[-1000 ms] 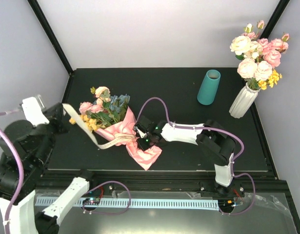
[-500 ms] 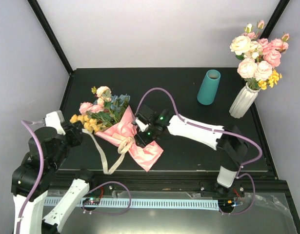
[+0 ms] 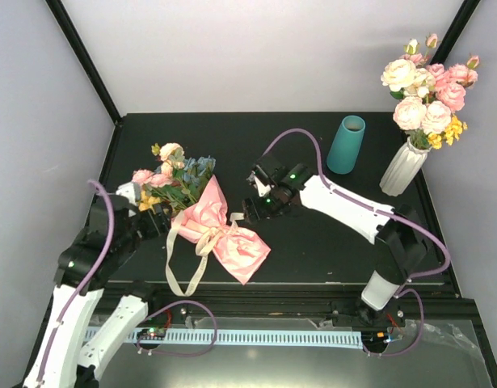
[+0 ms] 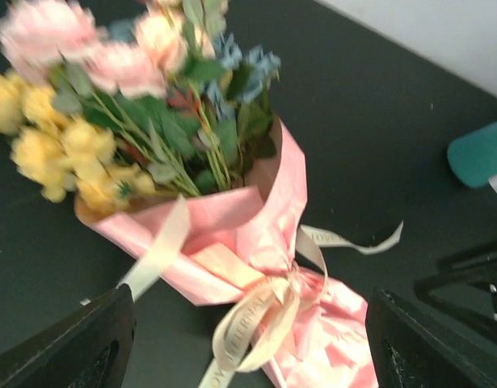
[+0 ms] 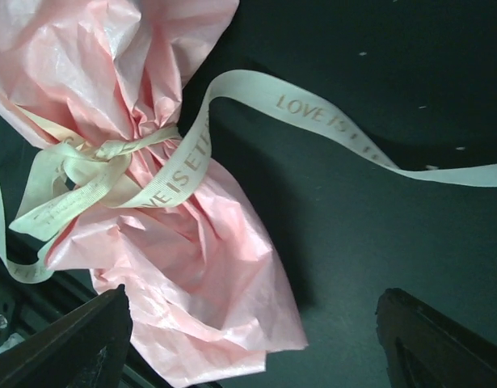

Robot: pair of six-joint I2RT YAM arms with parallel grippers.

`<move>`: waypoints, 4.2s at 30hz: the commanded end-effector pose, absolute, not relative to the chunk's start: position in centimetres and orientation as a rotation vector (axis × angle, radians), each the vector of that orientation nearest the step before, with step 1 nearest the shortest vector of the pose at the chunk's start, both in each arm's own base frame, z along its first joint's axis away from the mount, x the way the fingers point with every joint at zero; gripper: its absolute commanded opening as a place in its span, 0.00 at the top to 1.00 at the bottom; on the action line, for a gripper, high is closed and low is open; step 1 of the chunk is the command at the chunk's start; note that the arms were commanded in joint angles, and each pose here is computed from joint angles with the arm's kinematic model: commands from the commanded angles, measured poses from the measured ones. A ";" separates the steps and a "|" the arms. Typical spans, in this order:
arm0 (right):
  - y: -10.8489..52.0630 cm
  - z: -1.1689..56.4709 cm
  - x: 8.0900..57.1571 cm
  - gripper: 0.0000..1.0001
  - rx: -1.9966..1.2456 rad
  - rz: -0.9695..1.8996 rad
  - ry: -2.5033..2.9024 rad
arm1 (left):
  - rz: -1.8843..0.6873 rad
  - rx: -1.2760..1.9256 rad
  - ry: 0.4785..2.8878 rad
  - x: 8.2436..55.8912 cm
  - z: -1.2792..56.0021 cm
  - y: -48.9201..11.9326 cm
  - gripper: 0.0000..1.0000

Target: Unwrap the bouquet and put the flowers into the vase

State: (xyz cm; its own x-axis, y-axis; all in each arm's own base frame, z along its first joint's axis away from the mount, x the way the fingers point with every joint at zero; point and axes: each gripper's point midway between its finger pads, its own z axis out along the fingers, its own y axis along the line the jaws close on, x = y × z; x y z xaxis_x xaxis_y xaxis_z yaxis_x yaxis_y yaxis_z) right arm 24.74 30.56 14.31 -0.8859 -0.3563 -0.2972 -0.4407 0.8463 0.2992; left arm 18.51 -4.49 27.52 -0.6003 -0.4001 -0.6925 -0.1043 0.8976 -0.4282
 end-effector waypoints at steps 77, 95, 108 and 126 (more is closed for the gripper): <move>25.8 34.8 30.5 0.98 -0.393 0.386 2.282 | -0.585 0.111 2.453 30.2 14.2 -16.3 0.68; 27.1 22.2 47.3 0.61 -0.165 0.470 2.584 | -0.672 0.177 2.451 27.0 15.3 -18.6 0.66; 25.6 22.9 38.3 0.27 -0.295 0.706 2.598 | -0.644 0.205 2.626 24.1 12.2 -20.5 0.54; 33.8 21.8 30.8 0.37 -0.347 1.288 2.551 | -0.487 0.166 2.830 19.1 6.2 -17.7 0.52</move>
State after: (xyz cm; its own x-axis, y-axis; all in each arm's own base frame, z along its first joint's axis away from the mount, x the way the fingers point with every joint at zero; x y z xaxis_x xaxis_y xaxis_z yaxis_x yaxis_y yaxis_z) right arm 30.72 31.99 20.46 -0.9333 -0.1264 -0.3361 -0.3332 0.6538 0.6793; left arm 19.88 -17.99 7.12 -0.9462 0.0684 -0.3163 0.1760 0.9289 -0.3258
